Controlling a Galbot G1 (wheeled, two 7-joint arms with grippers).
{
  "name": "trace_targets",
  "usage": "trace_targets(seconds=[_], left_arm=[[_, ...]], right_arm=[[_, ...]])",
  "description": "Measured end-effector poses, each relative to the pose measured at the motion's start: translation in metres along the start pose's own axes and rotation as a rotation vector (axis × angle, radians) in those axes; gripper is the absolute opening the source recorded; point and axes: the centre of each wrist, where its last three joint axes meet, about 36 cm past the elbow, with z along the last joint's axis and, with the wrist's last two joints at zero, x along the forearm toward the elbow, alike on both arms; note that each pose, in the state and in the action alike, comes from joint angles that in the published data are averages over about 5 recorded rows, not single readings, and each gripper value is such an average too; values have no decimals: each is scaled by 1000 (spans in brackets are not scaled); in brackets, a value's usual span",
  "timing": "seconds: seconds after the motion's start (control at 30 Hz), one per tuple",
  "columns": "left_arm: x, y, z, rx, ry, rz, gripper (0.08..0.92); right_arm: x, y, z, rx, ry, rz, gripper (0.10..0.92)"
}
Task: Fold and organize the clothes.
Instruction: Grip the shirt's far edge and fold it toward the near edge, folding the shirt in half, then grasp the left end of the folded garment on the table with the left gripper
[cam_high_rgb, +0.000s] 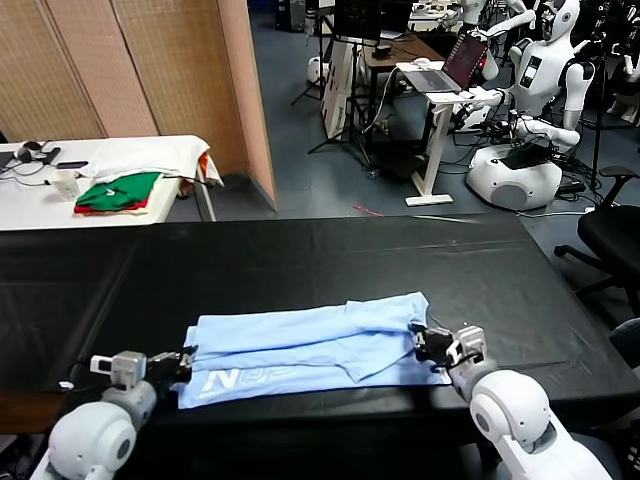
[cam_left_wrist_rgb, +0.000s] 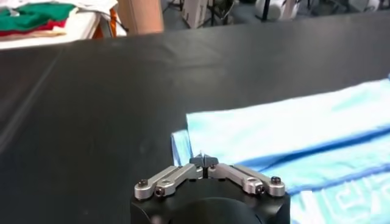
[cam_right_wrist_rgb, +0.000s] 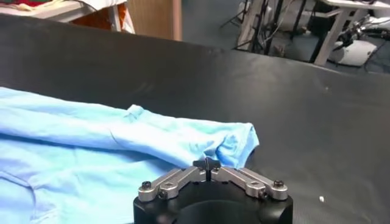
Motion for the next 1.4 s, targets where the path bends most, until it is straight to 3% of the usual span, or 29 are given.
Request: trace_targets(seconds=[0.1,0.2,0.37,0.47,0.8,1.0,1.13,1.4], left_arm=[[10,-1,-2,4,-15,-5,787],[18,-2,-7,27,-54,-13,886],[15,-4,-17,124,-131,-10,906],[5,-3,-21,155,-154,3,907],[-30,4,-17,216,-124,28,907],[-41,9,-16,235,-107,28,896],[-45,11,-12,240,-93,31,758],[-55,15,-7,297,-77,53,264]], right_arm=[[-6,-6,-3,-29,-12,46,888],[-20,-11,-3,-44,-22,94,904],[-48,-12,0,-54,-30,109,907],[-65,-10,1,-59,-22,104,907],[-106,-5,-1,-68,-3,104,899],[-115,-3,1,-69,8,105,781],[-116,-2,4,-67,14,106,607],[-113,1,9,-71,12,110,448]])
